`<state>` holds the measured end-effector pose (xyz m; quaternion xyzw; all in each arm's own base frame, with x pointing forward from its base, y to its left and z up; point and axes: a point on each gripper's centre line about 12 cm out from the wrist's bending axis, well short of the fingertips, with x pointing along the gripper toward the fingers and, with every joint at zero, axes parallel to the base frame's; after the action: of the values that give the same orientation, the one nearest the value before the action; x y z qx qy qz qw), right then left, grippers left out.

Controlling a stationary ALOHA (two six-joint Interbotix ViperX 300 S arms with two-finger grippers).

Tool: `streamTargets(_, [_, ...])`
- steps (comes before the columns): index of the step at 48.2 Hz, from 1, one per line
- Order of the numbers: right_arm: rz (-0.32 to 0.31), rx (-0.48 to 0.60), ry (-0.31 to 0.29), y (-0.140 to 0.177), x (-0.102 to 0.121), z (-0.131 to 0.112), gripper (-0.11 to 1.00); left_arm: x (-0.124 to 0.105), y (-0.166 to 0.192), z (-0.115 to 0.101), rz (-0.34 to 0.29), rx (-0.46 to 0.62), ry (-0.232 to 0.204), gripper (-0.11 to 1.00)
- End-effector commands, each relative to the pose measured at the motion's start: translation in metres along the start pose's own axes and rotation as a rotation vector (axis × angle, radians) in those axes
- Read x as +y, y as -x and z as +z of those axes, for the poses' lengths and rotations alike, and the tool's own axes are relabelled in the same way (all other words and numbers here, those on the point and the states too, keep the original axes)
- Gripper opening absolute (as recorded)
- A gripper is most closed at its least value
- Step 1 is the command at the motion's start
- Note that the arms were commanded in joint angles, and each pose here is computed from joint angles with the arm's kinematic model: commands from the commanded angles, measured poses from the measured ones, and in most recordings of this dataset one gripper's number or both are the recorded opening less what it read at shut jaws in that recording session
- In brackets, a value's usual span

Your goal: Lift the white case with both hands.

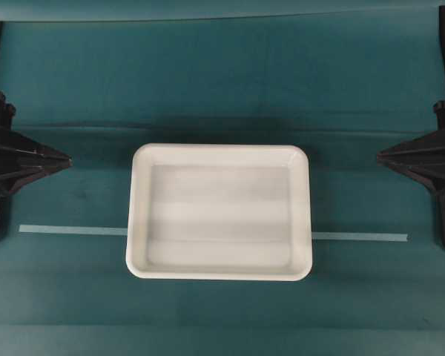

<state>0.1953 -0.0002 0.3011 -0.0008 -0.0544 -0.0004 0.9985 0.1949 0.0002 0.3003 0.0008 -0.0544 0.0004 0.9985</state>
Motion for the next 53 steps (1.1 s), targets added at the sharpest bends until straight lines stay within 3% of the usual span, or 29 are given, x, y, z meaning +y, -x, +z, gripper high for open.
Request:
streamTargets(1, [-0.009,0.000,-0.020,-0.002,-0.002,0.000,0.09,-0.005,-0.009,0.008,-0.024,0.005,0.041,0.14])
streamTargets(9, [-0.035,0.047,-0.168,-0.002,-0.005,-0.004,0.00,-0.005,-0.015,0.012,-0.023,0.035,0.108,-0.03])
streamTargets(17, [-0.055,0.070,-0.341,-0.006,-0.007,0.005,0.00,-0.007,-0.017,0.021,-0.033,0.030,0.161,-0.03])
streamTargets(21, [-0.086,0.114,-0.474,-0.010,-0.010,0.008,0.00,-0.008,-0.019,0.030,-0.038,0.012,0.291,-0.03])
streamTargets(24, [-0.124,0.175,-0.614,-0.013,-0.013,0.006,0.00,-0.008,-0.021,0.029,-0.036,0.022,0.421,-0.03])
streamTargets(33, [-0.270,0.314,-1.004,-0.017,-0.022,-0.014,0.00,-0.008,-0.023,0.016,0.006,0.105,0.859,-0.03])
streamTargets(36, [-0.307,0.335,-1.097,-0.017,-0.023,-0.020,0.00,-0.006,-0.024,0.005,0.061,0.166,1.021,-0.03])
streamTargets(38, [-0.328,0.346,-1.150,-0.017,-0.023,-0.025,0.00,-0.005,-0.025,-0.003,0.092,0.198,1.096,-0.03])
streamTargets(40, [-0.352,0.358,-1.194,-0.016,-0.023,-0.032,0.00,-0.004,-0.026,-0.010,0.118,0.221,1.151,-0.03])
streamTargets(44, [-0.398,0.384,-1.270,-0.014,-0.023,-0.047,0.00,-0.004,-0.026,-0.022,0.150,0.248,1.208,-0.03])
streamTargets(50, [-0.447,0.399,-1.347,-0.011,-0.024,-0.063,0.00,0.000,-0.021,-0.040,0.201,0.281,1.246,-0.03])
streamTargets(53, [-0.457,0.402,-1.354,-0.011,-0.024,-0.070,0.00,0.003,-0.016,-0.052,0.242,0.311,1.245,-0.03])
